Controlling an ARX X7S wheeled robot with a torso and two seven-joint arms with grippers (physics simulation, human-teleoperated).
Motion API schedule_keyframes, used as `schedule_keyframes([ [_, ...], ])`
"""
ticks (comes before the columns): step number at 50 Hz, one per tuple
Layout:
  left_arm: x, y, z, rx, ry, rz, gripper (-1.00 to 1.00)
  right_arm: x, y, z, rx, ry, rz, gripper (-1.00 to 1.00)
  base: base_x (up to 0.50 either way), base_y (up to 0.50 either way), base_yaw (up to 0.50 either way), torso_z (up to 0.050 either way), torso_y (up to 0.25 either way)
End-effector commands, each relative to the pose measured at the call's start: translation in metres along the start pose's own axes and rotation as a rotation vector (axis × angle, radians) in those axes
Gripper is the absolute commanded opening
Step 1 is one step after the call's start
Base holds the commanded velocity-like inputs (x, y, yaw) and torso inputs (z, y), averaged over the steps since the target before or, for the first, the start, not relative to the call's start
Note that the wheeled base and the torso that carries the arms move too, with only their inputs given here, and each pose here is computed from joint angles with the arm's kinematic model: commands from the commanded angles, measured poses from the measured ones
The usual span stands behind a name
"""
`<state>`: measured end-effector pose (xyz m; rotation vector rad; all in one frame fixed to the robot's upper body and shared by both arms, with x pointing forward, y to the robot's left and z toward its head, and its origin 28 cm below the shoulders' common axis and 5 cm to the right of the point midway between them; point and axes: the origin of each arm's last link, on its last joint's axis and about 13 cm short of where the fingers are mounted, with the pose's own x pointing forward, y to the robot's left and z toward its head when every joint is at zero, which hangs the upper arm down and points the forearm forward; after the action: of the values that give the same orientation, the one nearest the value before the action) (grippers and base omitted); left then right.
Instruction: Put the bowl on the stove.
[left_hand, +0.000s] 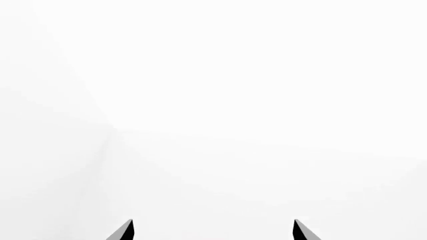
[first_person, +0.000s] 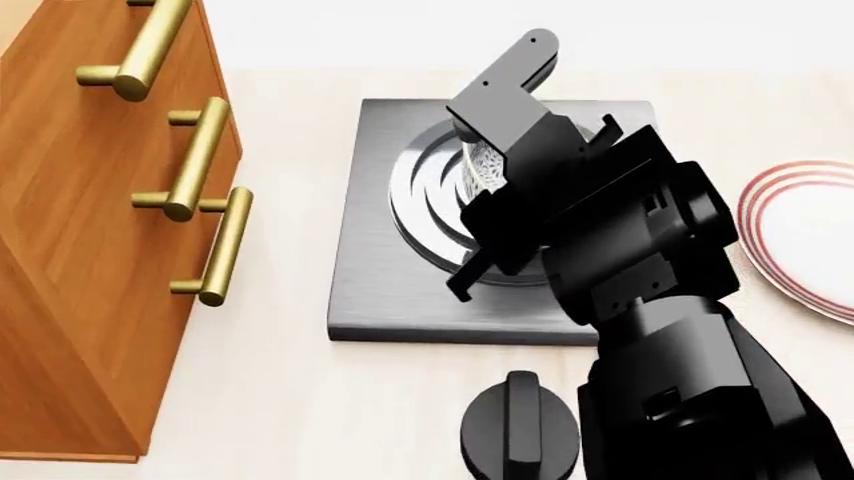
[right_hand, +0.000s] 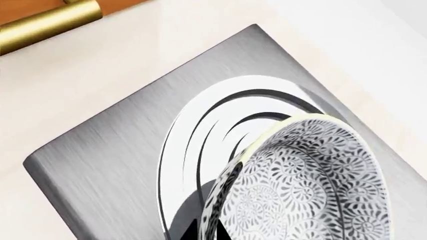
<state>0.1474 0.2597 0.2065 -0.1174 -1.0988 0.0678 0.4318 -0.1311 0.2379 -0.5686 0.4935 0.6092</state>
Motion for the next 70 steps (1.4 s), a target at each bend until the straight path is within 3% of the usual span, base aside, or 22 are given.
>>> schedule_keyframes([
  [1,0.0,0.0,0.0,-0.01,-0.001,0.005,1.0,-0.001,-0.001,0.003,-0.006,-0.012,-0.005,-1.0,0.0,0.0,0.0,0.0,0.0],
  [15,-0.001,-0.001,0.002,-0.023,-0.009,-0.03,1.0,-0.001,-0.001,0.003,-0.006,-0.012,-0.005,-1.0,0.0,0.0,0.0,0.0,0.0],
  [17,-0.001,-0.001,0.001,0.026,-0.011,-0.037,1.0,-0.001,-0.001,0.003,-0.006,-0.012,-0.005,-1.0,0.0,0.0,0.0,0.0,-0.225],
  [21,0.0,0.0,0.0,-0.017,-0.004,0.012,1.0,-0.001,-0.001,0.003,-0.006,-0.012,-0.005,-1.0,0.0,0.0,0.0,0.0,-0.131],
  [39,-0.001,-0.001,-0.001,-0.016,-0.004,-0.002,1.0,-0.001,-0.001,0.003,-0.006,-0.012,-0.005,-1.0,0.0,0.0,0.0,0.0,0.0],
  [40,-0.001,-0.001,-0.001,-0.016,-0.005,0.0,1.0,-0.001,-0.001,0.003,-0.006,-0.012,-0.005,1.0,0.0,0.0,0.0,0.0,0.0],
  [61,-0.001,-0.001,-0.001,-0.015,-0.008,0.004,1.0,-0.001,-0.001,0.003,-0.006,-0.012,-0.005,1.0,0.0,0.0,0.0,0.0,0.0],
  [62,0.0,-0.001,-0.001,-0.015,-0.007,0.004,1.0,0.01,0.014,-0.007,0.155,-0.05,0.144,1.0,0.0,0.0,0.0,0.0,0.0],
  [63,0.0,-0.001,-0.001,-0.014,-0.007,0.005,1.0,0.011,0.014,-0.007,0.196,-0.094,0.163,1.0,0.0,0.0,0.0,0.0,0.0],
  [70,0.0,0.0,-0.002,-0.003,0.001,0.015,1.0,0.01,0.011,-0.001,0.175,-0.169,0.201,1.0,0.0,0.0,0.0,0.0,0.0],
])
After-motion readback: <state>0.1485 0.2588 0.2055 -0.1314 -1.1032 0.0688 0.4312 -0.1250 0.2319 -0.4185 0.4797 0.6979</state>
